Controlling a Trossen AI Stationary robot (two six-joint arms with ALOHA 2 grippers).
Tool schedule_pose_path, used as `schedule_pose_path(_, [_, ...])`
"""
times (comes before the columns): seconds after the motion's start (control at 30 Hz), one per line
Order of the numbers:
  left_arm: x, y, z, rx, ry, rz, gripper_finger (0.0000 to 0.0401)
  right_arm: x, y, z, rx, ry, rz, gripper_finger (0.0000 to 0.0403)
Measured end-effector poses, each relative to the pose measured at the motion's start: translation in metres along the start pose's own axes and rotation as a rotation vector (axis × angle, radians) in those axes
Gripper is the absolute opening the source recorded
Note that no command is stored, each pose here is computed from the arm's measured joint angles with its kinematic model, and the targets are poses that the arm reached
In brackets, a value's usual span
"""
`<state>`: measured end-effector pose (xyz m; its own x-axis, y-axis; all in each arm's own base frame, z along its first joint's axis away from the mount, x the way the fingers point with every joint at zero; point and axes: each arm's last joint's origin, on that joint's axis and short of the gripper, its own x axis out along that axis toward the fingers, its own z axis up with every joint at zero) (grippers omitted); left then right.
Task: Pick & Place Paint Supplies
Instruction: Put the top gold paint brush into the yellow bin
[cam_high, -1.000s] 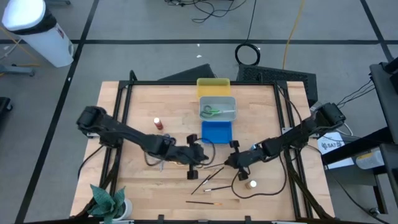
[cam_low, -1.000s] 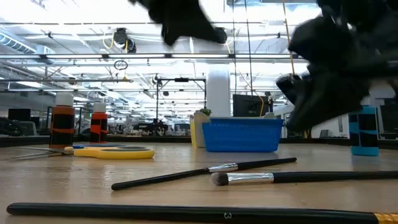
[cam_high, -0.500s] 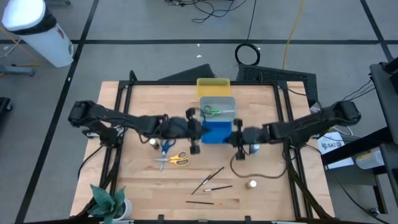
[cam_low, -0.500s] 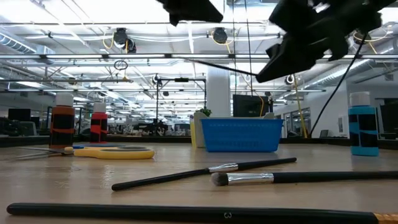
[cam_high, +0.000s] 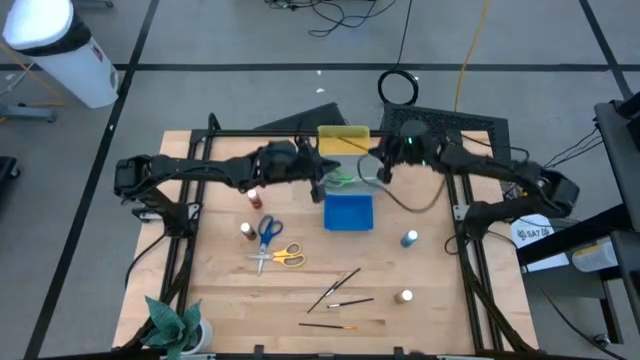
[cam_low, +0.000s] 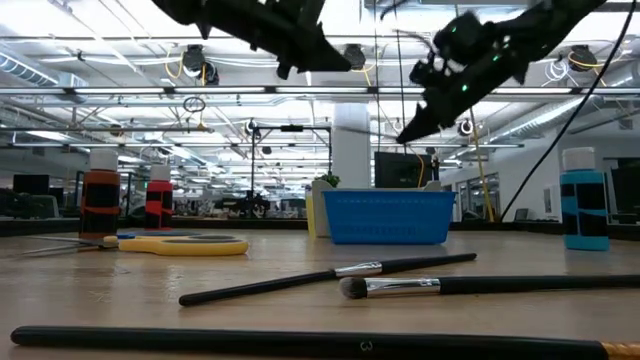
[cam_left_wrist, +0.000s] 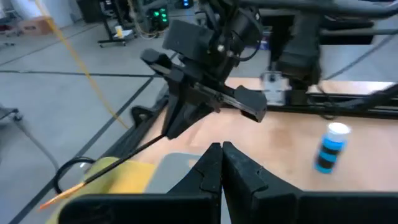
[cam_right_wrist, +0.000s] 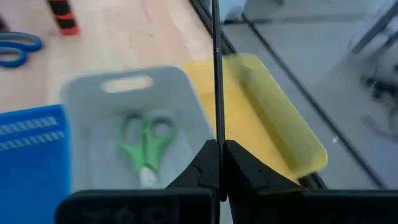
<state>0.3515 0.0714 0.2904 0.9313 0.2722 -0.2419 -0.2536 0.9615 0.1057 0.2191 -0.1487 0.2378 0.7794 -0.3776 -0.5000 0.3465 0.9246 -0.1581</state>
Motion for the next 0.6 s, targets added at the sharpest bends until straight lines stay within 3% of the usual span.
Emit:
schedule_pose_path(0.13, [0.001, 0.021, -0.004, -0.03, 0.024, 0.023, 0.0008, 0.026, -0.028, -0.009, 0.063, 0.054, 0.033, 0.0])
schedule_pose_path(0.3, [0.001, 0.036, -0.007, -0.047, 0.036, 0.038, 0.0008, 0.055, -0.041, -0.019, 0.085, 0.121, 0.03, 0.0])
schedule_pose_path(0.6, [0.001, 0.041, -0.01, -0.05, 0.064, 0.047, 0.0008, 0.063, -0.045, -0.014, 0.073, 0.073, 0.015, 0.0028])
